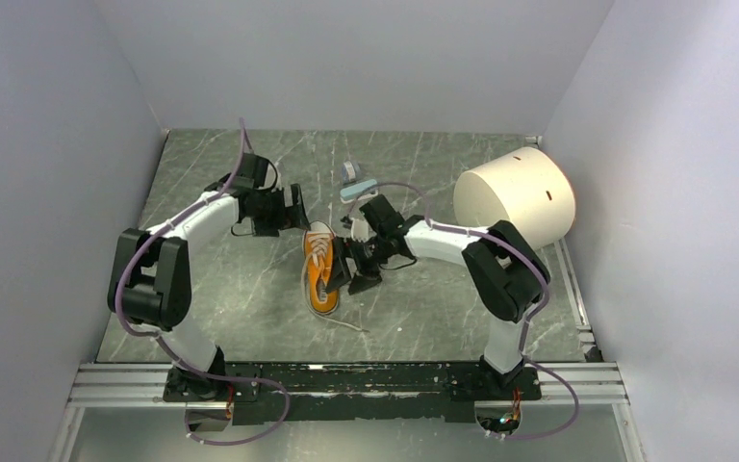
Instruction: Tie the shoes
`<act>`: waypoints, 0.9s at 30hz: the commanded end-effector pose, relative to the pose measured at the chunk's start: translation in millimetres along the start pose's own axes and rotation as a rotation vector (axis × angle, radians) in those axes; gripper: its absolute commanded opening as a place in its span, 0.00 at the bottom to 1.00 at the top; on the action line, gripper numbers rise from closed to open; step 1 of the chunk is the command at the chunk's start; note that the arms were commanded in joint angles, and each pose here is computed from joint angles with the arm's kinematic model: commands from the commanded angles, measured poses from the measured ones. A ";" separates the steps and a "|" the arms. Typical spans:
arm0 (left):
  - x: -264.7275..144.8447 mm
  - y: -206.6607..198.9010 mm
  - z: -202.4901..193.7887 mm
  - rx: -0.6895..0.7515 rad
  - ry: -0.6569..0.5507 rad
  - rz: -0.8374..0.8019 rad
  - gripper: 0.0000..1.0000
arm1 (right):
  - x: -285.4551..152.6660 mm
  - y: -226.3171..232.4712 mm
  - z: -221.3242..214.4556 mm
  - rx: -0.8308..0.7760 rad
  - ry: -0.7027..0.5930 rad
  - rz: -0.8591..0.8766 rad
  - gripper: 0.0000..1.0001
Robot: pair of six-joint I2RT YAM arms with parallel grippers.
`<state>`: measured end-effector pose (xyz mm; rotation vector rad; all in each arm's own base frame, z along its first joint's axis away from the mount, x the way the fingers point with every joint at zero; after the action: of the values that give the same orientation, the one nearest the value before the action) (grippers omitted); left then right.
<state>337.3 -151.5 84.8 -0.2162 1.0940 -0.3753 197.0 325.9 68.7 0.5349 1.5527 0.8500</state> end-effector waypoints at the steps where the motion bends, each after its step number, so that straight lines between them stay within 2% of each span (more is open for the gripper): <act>1: -25.0 7.3 18.6 0.065 -0.035 0.066 0.97 | -20.5 22.9 39.6 -0.039 -0.098 0.025 0.87; 5: -33.6 -12.9 12.1 -0.020 -0.062 -0.105 0.97 | -40.5 10.0 55.2 -0.071 -0.149 -0.062 0.90; 9: -30.2 -29.0 -1.6 -0.051 -0.054 -0.238 0.97 | -54.2 -18.3 73.1 -0.019 -0.214 -0.171 0.89; 12: -27.8 -18.1 -14.6 -0.022 -0.013 -0.181 0.95 | -61.5 -37.0 91.6 0.009 -0.259 -0.247 0.84; 16: -31.6 -2.5 -34.6 0.013 0.035 -0.094 0.90 | -51.4 -45.4 113.3 -0.077 -0.266 -0.361 0.78; 18: -32.0 4.1 -48.6 0.028 0.062 -0.069 0.88 | -46.6 -52.6 122.9 -0.113 -0.289 -0.456 0.72; 21: -30.5 11.3 -67.3 0.050 0.089 -0.053 0.83 | -39.6 -56.9 134.2 -0.185 -0.322 -0.569 0.69; 24: -24.5 8.0 -80.5 0.049 0.114 -0.105 0.78 | -31.1 -61.4 133.8 -0.258 -0.314 -0.662 0.69; 27: -21.0 -4.6 -89.5 0.031 0.135 -0.208 0.74 | -22.5 -70.1 125.5 -0.312 -0.290 -0.773 0.63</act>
<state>256.6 -134.1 63.7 -0.2347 1.2076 -0.4841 330.5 305.8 41.8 0.0425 1.2286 0.4732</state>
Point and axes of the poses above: each gripper's point midway between its finger pads, its own x axis out along the fingers, its own y axis along the line the jaws close on, z = x × y, the point moved 2 cm from there along -x, back along the fingers, and after that the axes turned 10 degrees about x, right-handed, at the moved point
